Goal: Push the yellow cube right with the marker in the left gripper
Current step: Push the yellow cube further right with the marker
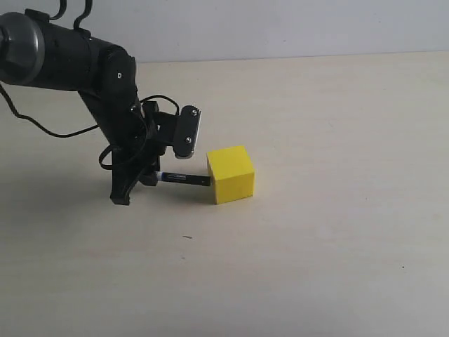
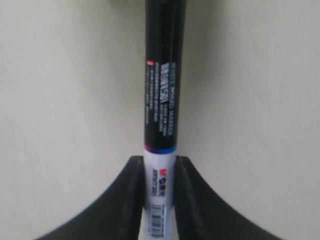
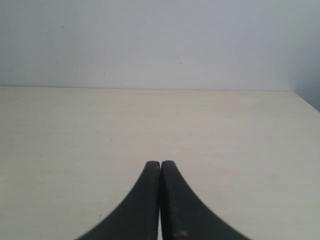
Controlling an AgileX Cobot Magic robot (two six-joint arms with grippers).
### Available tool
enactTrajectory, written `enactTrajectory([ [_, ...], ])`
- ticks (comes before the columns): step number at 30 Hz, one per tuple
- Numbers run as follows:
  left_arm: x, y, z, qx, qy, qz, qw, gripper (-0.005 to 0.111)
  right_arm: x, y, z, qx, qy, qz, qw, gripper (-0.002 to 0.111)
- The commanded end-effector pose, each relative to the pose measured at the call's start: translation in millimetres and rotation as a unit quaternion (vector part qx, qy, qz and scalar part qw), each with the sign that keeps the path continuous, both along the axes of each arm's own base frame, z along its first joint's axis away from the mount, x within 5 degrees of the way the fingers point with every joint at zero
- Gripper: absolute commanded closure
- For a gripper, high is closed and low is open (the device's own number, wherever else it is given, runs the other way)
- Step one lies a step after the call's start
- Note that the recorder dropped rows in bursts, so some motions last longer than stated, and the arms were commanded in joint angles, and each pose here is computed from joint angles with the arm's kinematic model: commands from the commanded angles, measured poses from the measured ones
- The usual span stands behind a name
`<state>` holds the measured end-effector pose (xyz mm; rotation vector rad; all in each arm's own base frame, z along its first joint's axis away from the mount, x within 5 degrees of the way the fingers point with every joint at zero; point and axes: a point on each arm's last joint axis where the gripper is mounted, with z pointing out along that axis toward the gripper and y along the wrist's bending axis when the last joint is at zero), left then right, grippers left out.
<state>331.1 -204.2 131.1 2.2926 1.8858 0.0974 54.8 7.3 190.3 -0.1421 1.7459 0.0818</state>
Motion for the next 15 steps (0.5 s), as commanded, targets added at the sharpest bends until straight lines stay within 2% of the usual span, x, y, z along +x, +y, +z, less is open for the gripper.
enactTrajectory([
  [1, 6, 6, 4, -0.002, -0.002, 0.026, 1.000, 0.107, 0, 0, -1, 0.001, -0.001, -0.002, 1.000, 0.108],
  [4, 10, 23, 3, 0.010, 0.021, 0.050, 0.998, 0.107, 0, 0, -1, 0.001, -0.001, -0.002, 1.000, 0.108],
  [8, 11, 28, 3, 0.012, 0.029, 0.060, 0.998, 0.107, 0, 0, -1, 0.001, -0.001, -0.002, 1.000, 0.108],
  [15, 9, -11, 9, -0.059, -0.024, 0.041, 0.997, 0.107, 0, 0, -1, 0.001, -0.001, -0.002, 1.000, 0.108],
])
